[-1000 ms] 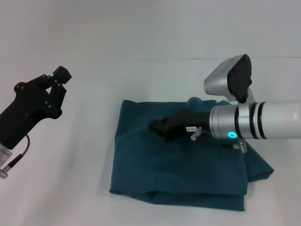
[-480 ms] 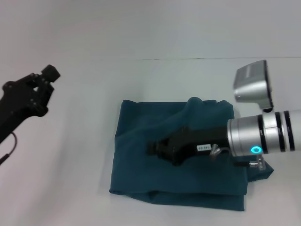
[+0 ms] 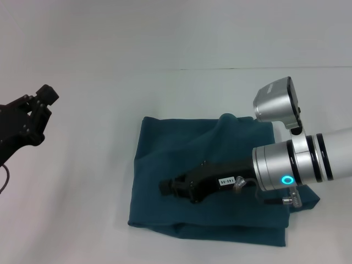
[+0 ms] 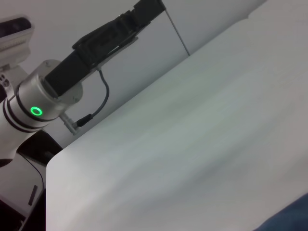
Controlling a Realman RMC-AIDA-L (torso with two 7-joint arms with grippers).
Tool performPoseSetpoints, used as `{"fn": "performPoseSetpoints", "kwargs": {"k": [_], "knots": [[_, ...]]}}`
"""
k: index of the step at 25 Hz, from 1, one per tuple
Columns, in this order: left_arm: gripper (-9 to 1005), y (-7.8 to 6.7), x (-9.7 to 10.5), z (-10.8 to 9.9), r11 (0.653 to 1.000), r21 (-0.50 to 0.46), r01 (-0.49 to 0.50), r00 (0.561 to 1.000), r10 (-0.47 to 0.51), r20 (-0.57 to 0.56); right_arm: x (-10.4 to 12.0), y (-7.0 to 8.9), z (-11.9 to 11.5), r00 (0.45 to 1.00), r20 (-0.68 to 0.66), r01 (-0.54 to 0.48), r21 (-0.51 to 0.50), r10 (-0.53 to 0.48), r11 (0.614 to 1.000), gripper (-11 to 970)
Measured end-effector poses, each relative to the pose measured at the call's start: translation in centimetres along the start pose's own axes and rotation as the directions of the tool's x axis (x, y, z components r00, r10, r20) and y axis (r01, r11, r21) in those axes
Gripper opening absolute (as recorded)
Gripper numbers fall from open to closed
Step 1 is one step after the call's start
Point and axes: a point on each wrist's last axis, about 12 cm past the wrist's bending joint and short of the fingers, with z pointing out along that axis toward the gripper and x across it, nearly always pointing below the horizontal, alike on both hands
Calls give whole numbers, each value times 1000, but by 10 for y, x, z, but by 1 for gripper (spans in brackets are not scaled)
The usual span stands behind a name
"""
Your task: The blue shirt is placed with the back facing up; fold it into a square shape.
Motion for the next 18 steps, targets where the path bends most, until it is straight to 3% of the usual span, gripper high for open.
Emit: {"fn": "performPoseSetpoints", "kwargs": {"k": [18], "knots": [[41,-4,3,5,999,50,5,999,-3,-44,23,-1,9,980,-92,-175,41,178,984,36]]}}
